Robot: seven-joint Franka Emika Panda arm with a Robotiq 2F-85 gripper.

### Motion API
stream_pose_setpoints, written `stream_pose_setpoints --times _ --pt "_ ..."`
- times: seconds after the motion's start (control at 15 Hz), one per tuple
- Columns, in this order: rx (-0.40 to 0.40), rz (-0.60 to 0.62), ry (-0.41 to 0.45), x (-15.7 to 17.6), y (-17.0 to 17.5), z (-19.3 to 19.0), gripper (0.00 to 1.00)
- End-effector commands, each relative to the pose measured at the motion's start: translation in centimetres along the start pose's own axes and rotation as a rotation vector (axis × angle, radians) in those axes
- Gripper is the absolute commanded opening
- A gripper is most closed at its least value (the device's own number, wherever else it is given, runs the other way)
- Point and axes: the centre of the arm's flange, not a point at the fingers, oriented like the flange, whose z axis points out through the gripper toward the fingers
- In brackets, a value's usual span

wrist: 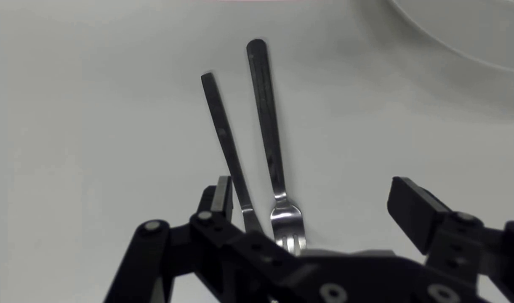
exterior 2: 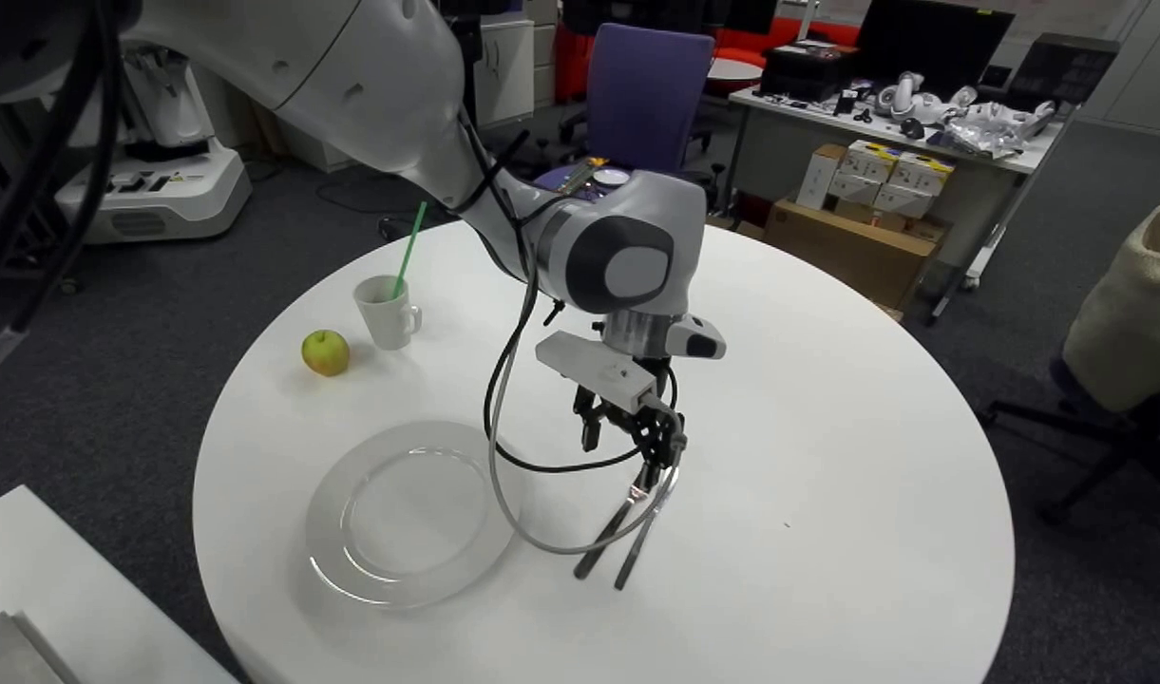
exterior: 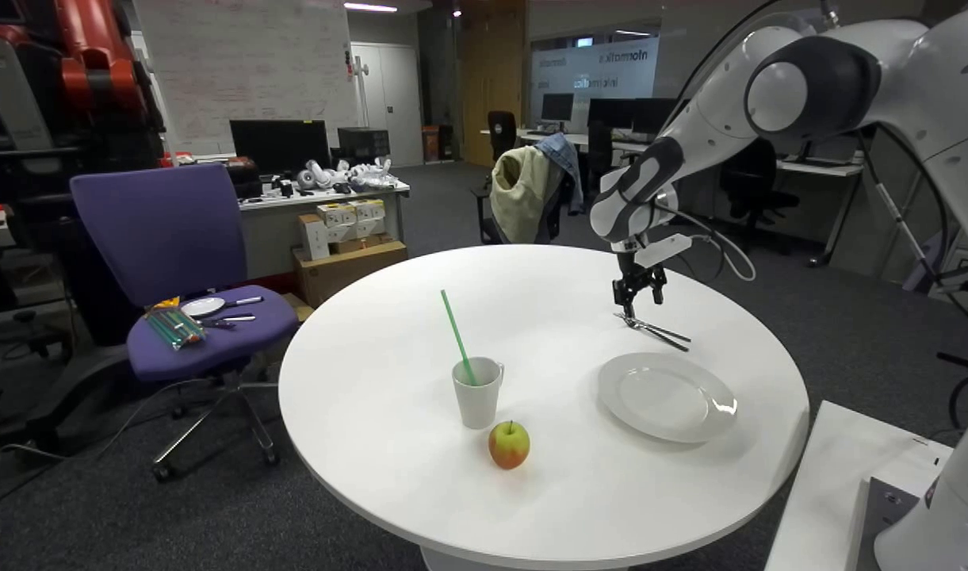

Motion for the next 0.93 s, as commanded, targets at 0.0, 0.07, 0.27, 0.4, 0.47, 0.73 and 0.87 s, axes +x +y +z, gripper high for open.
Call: stream_pose_setpoints --times 0.0,0.07,0.27,0.4,0.47,0.73,0.87 --pt "0.005 -0.001 -0.001 0.0 0.2 0.1 1.00" --pt "0.009 0.000 -0.002 -0.1 0.3 0.2 1.00" --pt "0.011 0.001 -0.002 -0.1 0.5 0.3 1.00" --pt "0.000 -0.021 0.000 -0.1 0.4 0.7 1.00" --pt "-0.006 -0.027 0.003 0.1 0.3 1.3 1.00" --pt "0.006 -0.082 0.004 0.8 -0.3 4.2 1.00" --pt "0.015 -0.103 0.011 0.6 -0.2 5.2 1.00"
